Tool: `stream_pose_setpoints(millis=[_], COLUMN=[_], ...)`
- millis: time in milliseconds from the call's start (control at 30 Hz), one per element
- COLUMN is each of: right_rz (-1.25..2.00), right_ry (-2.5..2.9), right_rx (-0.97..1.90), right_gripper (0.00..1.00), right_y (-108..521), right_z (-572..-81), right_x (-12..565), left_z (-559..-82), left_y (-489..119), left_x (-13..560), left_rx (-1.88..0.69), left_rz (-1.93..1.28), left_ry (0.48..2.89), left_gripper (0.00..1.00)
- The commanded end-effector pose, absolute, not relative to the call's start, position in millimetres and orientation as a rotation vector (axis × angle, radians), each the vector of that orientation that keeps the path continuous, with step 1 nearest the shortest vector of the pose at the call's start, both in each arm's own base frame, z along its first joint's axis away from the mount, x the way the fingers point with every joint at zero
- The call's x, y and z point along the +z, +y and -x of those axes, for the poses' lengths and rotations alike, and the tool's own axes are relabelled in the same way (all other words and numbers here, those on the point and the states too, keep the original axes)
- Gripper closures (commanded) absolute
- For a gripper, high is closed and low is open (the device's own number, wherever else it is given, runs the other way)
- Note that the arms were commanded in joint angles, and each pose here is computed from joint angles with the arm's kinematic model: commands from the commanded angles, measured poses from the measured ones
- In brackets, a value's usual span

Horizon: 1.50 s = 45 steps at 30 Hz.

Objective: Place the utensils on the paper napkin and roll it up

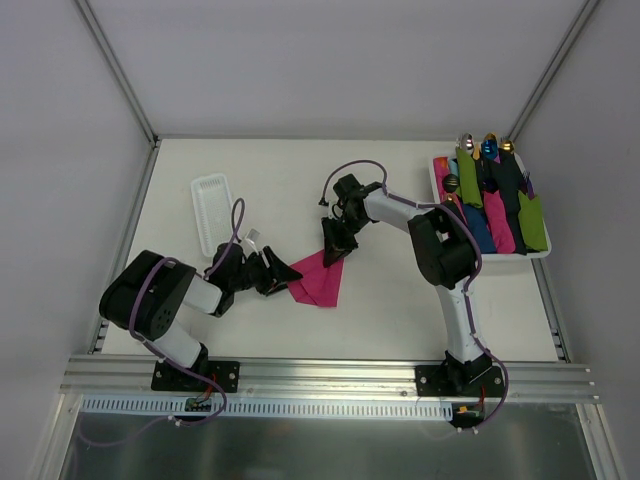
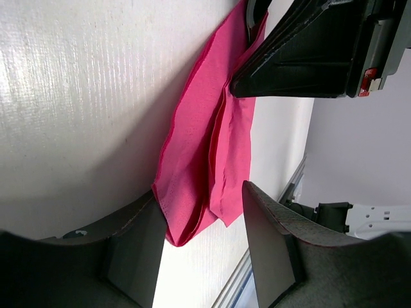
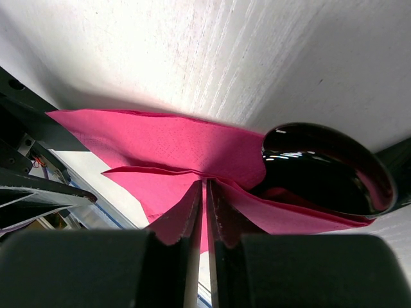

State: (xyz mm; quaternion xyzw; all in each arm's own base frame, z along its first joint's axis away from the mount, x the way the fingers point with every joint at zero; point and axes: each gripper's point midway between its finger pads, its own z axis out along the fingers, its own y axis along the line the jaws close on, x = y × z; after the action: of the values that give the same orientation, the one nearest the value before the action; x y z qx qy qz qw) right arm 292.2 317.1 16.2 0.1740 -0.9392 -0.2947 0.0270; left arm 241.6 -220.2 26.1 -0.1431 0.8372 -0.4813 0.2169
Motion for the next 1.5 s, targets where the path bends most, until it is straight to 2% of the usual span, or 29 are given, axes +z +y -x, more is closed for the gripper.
stream_pose_setpoints(millis=[0,133,400,533,800,1000,1233,1467], right_rz=[-0.572,-0.569,-0.573,-0.57,-0.562,-0.562,-0.563,-0.562], right_ry=[-2.947,-2.946,-2.944,-2.945,-2.949,-2.946,-2.947,-2.946], right_rx=[-0.799,-0.801,-0.799,-0.796,-0.793,-0.793,-0.794,-0.791], right_gripper=[0.9,0.9,0.9,0.91,0.91,0.91,0.91,0.91], right_y=[306.0,306.4,306.7,305.6,305.4,305.1,305.1,305.3], right_z=[-299.8,-299.9,-299.2,-299.1,-299.3,-298.5,-298.5,-297.9], right_x=[-0.3,-0.4,-0.4,-0.7,-0.6,-0.8,-0.5,-0.7], left_z=[-228.4,-243.3,-245.5,-244.6,-257.3,-263.7,-264.9,-258.2], left_y=[-205.4,-210.2,-202.2,-201.8,-205.4,-213.9,-227.8,-254.7], left_x=[-6.4,-0.4,-3.9,6.0,39.4,45.9,55.1,64.8], left_rx=[-1.2,-1.216,-1.149,-1.161,-1.169,-1.207,-1.267,-1.276], left_rz=[0.448,0.465,0.523,0.505,0.433,0.397,0.325,0.115], left_ry=[2.456,2.424,2.428,2.404,2.339,2.334,2.306,2.312], left_gripper=[0.5,0.51,0.66,0.79,0.95,1.0,1.0,1.0])
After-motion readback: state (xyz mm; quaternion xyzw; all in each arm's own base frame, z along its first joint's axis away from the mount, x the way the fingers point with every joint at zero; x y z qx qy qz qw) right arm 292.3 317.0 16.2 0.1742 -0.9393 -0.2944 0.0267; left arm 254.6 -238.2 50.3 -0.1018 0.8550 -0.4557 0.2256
